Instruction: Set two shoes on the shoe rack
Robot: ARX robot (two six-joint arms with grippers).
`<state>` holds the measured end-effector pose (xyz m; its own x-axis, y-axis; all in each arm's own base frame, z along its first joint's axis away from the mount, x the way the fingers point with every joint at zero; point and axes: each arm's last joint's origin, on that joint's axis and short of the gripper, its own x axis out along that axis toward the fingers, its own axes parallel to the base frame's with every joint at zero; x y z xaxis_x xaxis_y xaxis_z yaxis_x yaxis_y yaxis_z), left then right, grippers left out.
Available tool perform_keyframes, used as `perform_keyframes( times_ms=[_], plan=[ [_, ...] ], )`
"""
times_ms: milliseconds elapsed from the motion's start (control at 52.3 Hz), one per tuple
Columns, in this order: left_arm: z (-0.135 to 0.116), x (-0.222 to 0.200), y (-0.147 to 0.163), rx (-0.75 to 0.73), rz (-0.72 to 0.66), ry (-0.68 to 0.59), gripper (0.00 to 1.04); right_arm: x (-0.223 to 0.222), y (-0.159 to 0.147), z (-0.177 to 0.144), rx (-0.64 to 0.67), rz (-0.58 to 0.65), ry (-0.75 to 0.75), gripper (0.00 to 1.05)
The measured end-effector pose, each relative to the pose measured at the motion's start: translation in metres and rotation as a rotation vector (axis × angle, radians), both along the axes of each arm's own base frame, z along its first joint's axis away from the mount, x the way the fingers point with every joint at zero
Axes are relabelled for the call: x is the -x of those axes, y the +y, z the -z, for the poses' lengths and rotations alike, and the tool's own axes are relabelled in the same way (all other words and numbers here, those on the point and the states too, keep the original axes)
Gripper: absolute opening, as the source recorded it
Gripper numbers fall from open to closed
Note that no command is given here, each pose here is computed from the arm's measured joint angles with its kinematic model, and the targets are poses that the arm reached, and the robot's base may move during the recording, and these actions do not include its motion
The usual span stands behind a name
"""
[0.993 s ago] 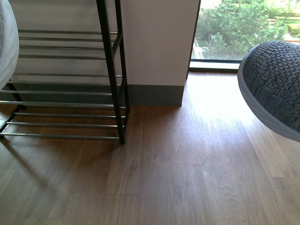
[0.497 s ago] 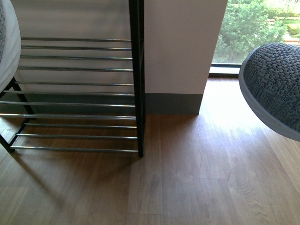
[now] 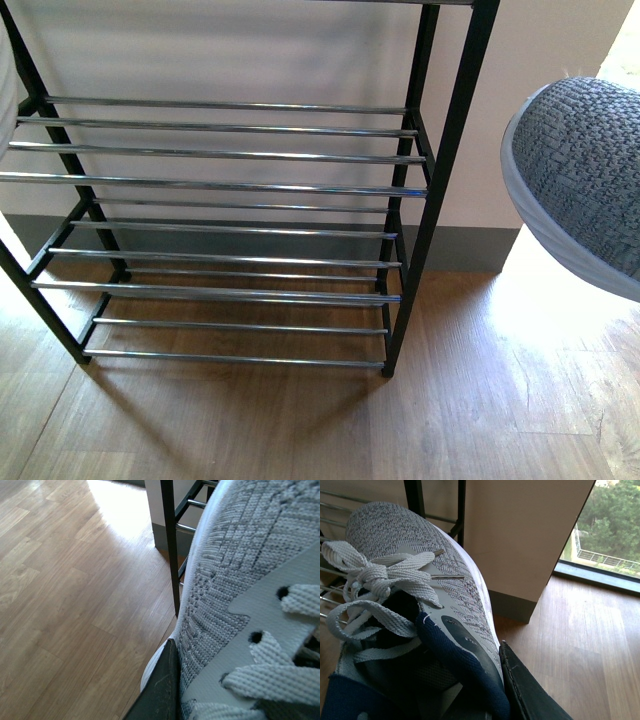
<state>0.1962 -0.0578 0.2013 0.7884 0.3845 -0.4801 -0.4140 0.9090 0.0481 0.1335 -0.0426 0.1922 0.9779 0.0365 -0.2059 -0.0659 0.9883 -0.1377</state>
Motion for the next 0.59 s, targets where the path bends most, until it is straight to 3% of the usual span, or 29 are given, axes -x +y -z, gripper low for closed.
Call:
perform_keyframes(
  times_ms=[592],
  plan=[
    [0.0003,0.0003,-0.0006,0.002,0.005,0.001,0.02,0.0,-0.0001,0.0,0.0,0.004,0.0,0.01]
  ],
)
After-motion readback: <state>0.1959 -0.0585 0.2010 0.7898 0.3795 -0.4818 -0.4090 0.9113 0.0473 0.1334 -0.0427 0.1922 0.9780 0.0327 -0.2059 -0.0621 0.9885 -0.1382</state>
